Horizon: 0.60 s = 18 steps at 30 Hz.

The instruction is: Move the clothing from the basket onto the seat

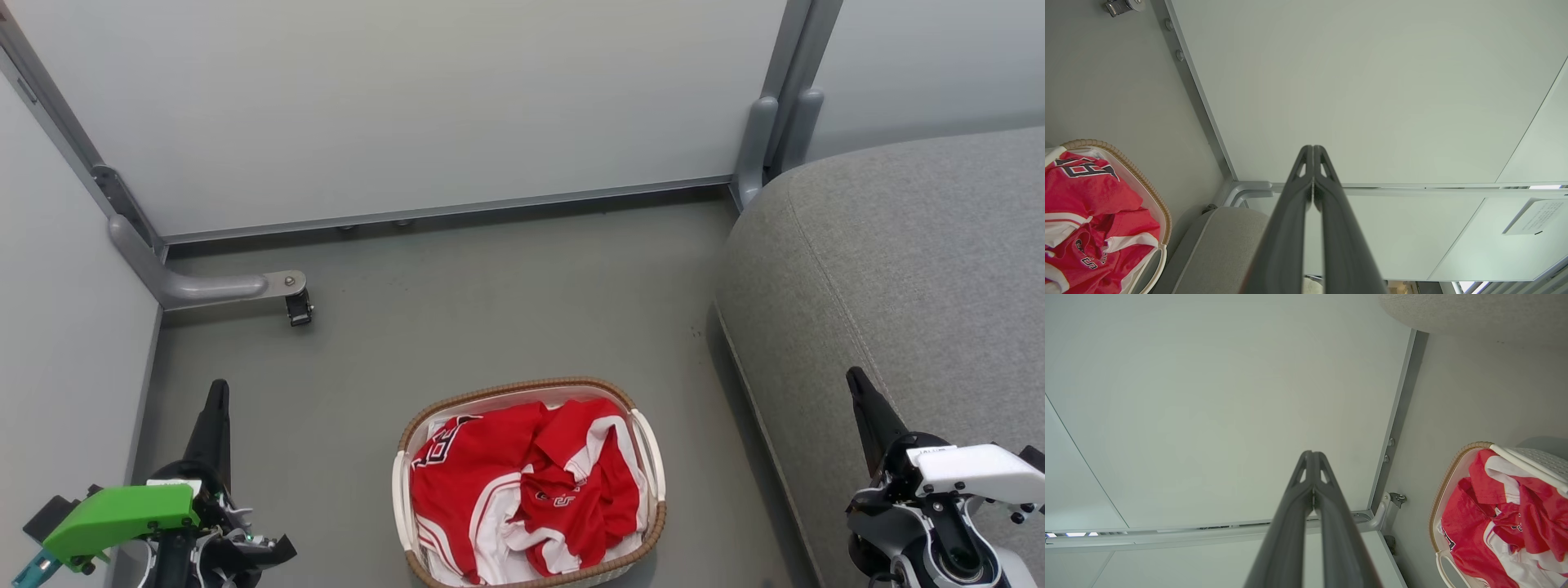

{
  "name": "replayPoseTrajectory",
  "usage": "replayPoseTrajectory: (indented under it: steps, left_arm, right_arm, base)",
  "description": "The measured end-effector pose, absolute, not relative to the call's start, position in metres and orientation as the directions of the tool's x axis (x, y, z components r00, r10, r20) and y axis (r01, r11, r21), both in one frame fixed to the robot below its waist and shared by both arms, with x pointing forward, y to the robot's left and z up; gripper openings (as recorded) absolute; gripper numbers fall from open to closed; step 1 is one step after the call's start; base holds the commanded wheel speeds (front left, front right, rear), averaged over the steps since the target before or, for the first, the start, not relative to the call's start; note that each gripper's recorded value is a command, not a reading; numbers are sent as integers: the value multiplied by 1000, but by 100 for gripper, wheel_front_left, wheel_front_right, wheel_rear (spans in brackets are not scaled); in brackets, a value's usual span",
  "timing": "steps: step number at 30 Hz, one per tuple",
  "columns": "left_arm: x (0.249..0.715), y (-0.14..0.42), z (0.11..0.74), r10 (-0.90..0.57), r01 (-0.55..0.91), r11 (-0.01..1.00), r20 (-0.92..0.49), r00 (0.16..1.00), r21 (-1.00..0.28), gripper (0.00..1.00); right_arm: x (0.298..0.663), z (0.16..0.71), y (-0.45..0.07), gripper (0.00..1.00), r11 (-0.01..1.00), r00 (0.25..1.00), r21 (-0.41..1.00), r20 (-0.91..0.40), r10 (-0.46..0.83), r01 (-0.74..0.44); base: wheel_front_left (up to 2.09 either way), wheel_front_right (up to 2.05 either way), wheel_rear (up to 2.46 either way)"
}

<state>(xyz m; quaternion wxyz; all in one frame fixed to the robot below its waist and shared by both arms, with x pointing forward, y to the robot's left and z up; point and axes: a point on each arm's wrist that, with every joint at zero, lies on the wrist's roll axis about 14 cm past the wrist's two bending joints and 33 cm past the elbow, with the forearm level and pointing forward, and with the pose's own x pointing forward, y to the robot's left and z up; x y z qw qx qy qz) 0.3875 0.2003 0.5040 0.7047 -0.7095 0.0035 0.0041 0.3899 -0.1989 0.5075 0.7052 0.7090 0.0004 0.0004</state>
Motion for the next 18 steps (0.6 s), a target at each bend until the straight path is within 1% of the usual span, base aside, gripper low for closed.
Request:
replayPoseTrajectory:
  steps: [12,13,18]
  left_arm:
    - [388,200,504,1,-11,-7,-11,1000,-1000,0]
    - [387,200,502,2,-17,-8,-17,1000,-1000,100]
    - [376,197,476,-1,-95,-21,-95,995,-995,100]
  right_arm:
    - [390,508,-199,0,-5,1000,1000,0,1,0]
    - [389,506,-198,100,-7,1000,1000,-5,1,5]
    - [380,482,-194,100,-24,997,997,-75,4,75]
  base:
    - [0,0,0]
    - [0,0,0]
    - [0,0,0]
